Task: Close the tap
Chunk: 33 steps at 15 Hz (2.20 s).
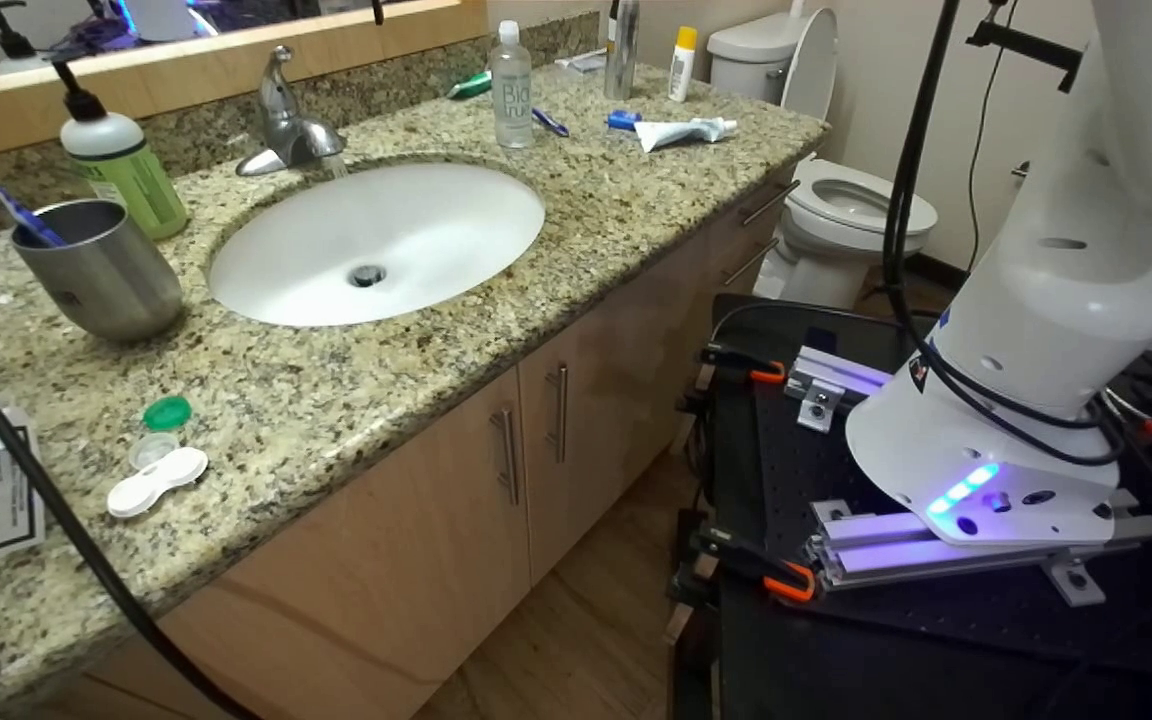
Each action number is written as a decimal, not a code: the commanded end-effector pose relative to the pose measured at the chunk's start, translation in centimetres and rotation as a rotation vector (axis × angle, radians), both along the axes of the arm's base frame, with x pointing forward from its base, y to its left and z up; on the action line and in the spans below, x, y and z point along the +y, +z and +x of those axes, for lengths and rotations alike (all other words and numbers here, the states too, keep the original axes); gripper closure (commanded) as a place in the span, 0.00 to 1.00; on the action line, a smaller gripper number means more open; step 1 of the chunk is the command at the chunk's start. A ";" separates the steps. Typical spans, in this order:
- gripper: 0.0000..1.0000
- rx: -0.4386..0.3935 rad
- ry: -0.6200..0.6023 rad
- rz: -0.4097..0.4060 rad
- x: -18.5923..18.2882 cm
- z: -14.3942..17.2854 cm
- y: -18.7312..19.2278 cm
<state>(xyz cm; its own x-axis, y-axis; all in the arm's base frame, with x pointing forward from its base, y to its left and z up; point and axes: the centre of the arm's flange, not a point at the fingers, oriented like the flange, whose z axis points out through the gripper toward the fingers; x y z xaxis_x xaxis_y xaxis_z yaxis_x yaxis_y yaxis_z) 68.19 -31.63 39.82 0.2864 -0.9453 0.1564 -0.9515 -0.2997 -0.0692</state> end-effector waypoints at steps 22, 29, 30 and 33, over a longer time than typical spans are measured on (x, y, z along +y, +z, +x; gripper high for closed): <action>0.00 0.095 0.085 0.184 0.2 2.5 -2.7; 0.00 0.135 0.091 0.231 1.5 1.0 -3.4; 0.00 0.114 0.095 0.225 1.5 0.8 -2.9; 0.00 0.085 0.096 0.269 0.9 1.2 -1.7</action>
